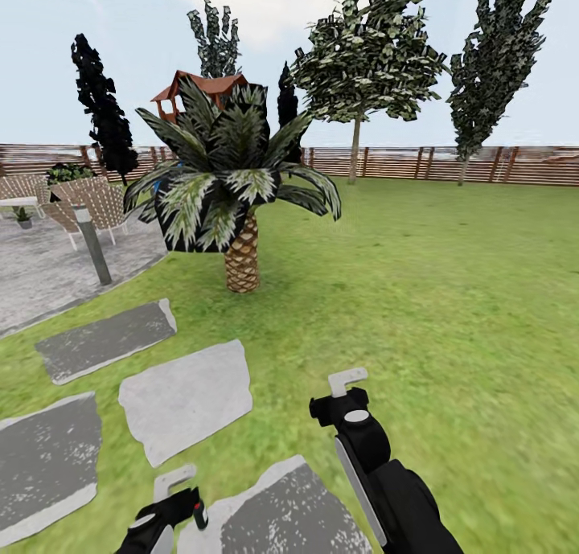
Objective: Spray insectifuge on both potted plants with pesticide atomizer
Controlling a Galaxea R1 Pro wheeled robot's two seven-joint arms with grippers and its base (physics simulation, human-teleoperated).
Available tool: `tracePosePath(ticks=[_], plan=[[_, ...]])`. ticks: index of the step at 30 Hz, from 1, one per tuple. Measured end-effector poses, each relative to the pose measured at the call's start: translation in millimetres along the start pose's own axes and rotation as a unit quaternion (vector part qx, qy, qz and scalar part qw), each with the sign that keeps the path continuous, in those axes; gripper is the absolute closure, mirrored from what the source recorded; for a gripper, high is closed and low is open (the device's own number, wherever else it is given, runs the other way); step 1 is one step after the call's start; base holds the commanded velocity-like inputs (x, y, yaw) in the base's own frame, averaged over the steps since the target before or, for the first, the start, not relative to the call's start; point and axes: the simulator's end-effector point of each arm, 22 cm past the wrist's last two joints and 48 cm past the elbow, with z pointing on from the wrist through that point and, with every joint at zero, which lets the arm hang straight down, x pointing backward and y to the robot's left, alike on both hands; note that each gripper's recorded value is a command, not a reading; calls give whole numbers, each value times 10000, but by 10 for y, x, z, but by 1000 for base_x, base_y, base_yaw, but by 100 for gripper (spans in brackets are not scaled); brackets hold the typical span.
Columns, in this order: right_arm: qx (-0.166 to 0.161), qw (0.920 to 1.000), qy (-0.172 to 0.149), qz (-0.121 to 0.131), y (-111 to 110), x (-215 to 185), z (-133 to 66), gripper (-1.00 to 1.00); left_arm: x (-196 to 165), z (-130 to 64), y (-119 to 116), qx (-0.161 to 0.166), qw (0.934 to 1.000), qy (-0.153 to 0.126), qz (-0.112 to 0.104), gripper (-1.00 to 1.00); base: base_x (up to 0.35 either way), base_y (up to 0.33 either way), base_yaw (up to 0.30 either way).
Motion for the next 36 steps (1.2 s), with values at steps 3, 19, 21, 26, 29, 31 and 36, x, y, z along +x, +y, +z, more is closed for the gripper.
tracePosePath(ticks=[3, 19, 21, 26, 29, 31, 36], plan=[[1, 10000, 6, -4, 9, 57, 28, -100, 111, 53, 33, -38, 9999, 57, 87, -100, 0, 0, 0], [363, 9908, -1061, 753, -463, -60, 202, -100, 407, 297, 106, -79, 9998, 117, 147, -100, 0, 0, 0], [494, 9888, -1079, 910, -622, -13, 234, -100, 437, 324, 94, -40, 9998, 113, 144, -100, 0, 0, 0], [800, 9881, -757, 1073, -1097, -294, 289, -100, 481, 394, 41, 114, 9998, 39, 126, -100, 0, 0, 0], [883, 9859, -843, 1146, -1282, -632, 250, -100, 522, 436, 44, 138, 9998, 26, 126, -100, 0, 0, 0], [917, 9850, -871, 1176, -1359, -768, 224, -100, 551, 466, 58, 140, 9998, 22, 122, -100, 0, 0, 0], [838, 9873, -695, 1157, -1354, -771, 235, -100, 630, 537, 77, 141, 9998, 19, 117, -100, 0, 0, 0]])
